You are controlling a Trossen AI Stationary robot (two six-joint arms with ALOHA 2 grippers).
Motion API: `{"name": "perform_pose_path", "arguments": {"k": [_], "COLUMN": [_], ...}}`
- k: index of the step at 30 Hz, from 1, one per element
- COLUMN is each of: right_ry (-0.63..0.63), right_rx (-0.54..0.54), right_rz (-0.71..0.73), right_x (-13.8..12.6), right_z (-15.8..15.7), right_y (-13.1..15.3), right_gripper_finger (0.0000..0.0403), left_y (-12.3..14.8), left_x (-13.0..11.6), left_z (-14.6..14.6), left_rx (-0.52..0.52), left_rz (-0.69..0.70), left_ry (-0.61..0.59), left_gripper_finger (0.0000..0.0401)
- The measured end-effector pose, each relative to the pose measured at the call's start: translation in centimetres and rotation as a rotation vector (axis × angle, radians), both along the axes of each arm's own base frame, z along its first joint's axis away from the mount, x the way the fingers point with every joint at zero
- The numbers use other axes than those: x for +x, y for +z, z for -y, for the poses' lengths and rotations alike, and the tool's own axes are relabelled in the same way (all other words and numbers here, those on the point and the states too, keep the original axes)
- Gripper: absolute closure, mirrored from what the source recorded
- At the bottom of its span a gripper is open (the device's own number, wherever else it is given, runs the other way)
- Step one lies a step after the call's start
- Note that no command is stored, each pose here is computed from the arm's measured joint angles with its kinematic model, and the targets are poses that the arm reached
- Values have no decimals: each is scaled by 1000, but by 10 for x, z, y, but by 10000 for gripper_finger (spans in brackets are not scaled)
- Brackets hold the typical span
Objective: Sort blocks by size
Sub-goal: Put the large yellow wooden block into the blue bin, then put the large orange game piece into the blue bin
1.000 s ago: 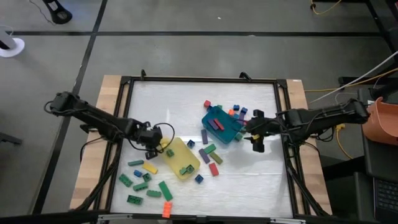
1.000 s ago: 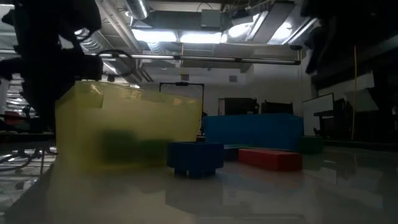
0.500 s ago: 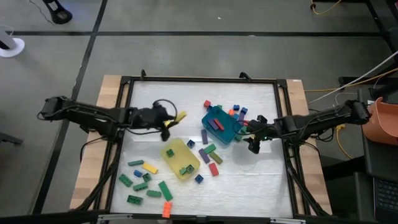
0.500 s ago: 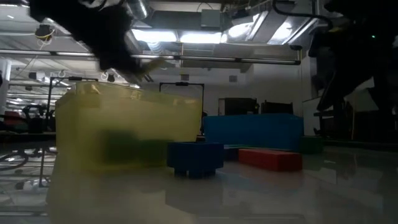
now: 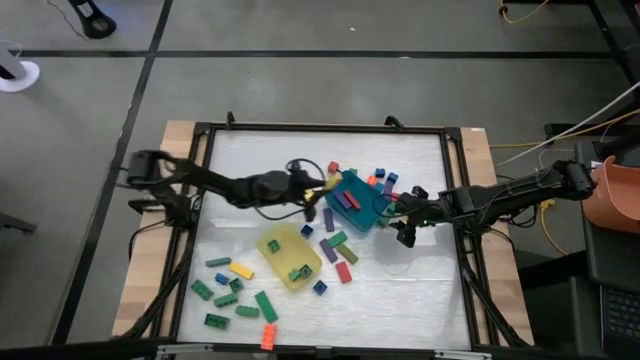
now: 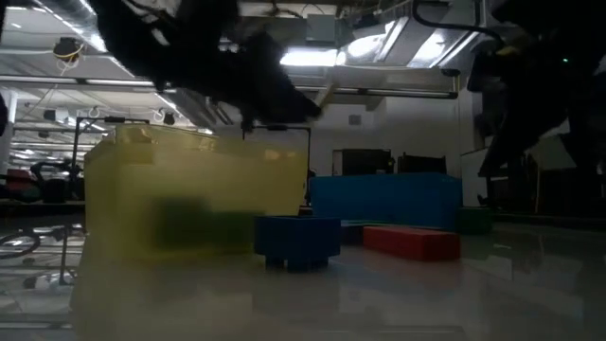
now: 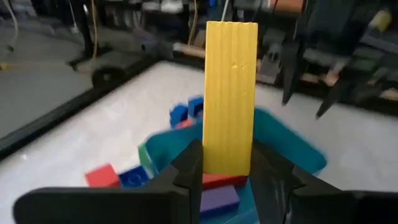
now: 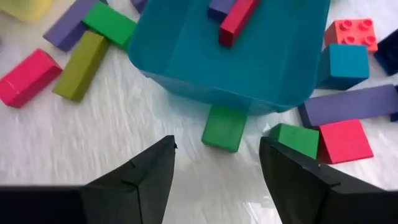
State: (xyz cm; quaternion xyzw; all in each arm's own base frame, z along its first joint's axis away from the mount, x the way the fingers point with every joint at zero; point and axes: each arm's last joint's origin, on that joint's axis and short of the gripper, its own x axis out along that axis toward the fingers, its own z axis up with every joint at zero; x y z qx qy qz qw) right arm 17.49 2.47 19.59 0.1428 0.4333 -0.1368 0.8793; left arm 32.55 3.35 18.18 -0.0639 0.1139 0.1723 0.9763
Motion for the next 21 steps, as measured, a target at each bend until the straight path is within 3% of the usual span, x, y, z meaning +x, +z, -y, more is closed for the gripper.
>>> {"name": "perform_pose_path", "arguments": {"k": [10, 16, 21], "right_ry": [-3, -3, -3], "right_rx": [-4, -4, -5], "right_rz": [7, 7, 7], "right_x": [1, 1, 1], "right_z": [0, 0, 0], "right_y": [0, 0, 0], "right_gripper_finger": [171, 171, 171], "left_y": [-22, -15, 14], "left_x": [58, 66, 58], "left_z": [-7, -7, -1], "left_rx": [58, 57, 130], "left_rz": [-106, -188, -237], "left_ry": [-38, -43, -84], "left_gripper_finger": [274, 233, 222]}}
